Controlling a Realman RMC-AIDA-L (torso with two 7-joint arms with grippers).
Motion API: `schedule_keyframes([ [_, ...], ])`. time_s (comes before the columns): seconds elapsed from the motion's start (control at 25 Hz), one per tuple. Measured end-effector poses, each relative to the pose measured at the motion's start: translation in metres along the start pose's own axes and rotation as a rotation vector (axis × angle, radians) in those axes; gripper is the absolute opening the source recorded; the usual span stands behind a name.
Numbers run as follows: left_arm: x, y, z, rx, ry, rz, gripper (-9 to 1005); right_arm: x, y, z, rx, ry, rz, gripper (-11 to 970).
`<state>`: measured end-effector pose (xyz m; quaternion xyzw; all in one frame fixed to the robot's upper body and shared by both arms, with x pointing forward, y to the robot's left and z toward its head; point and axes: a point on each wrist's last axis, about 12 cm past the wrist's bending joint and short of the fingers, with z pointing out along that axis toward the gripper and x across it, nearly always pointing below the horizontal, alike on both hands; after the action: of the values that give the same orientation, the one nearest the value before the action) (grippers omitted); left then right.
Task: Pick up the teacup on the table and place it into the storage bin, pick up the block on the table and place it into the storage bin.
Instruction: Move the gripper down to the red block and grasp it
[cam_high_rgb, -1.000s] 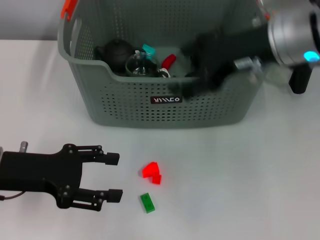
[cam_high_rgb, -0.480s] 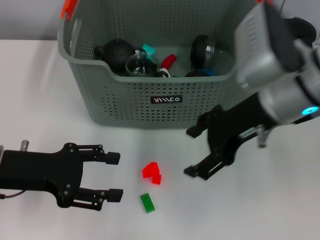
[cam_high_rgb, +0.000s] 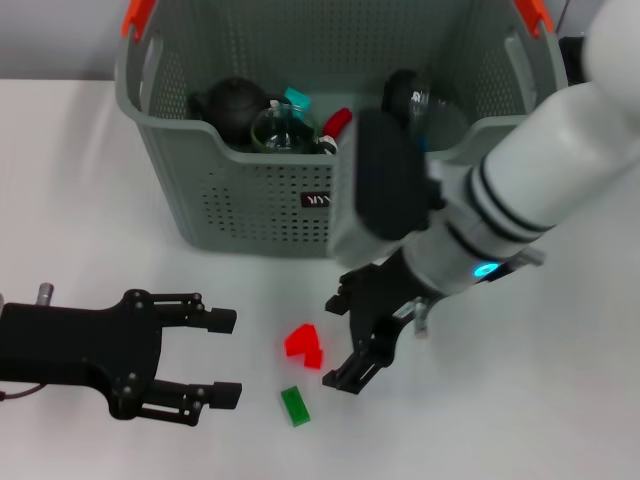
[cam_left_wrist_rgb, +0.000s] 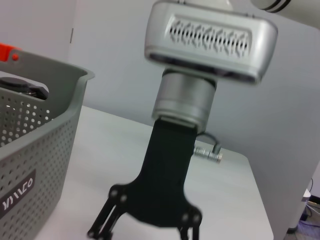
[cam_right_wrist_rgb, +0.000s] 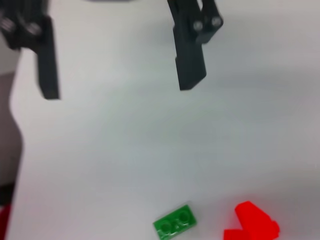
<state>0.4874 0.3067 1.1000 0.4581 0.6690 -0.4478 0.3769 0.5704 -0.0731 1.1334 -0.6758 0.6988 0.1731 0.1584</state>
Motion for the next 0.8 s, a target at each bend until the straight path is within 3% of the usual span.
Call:
schedule_keyframes([
  [0.32, 0.0, 0.0, 0.0, 0.002, 0.0, 0.006, 810, -0.011, 0.004, 0.025, 0.095, 0.014, -0.055, 912],
  [0.8, 0.0, 0.0, 0.0, 0.001, -0.004, 0.009, 810, -0.011, 0.001, 0.038, 0.148, -0.015, -0.04, 900],
])
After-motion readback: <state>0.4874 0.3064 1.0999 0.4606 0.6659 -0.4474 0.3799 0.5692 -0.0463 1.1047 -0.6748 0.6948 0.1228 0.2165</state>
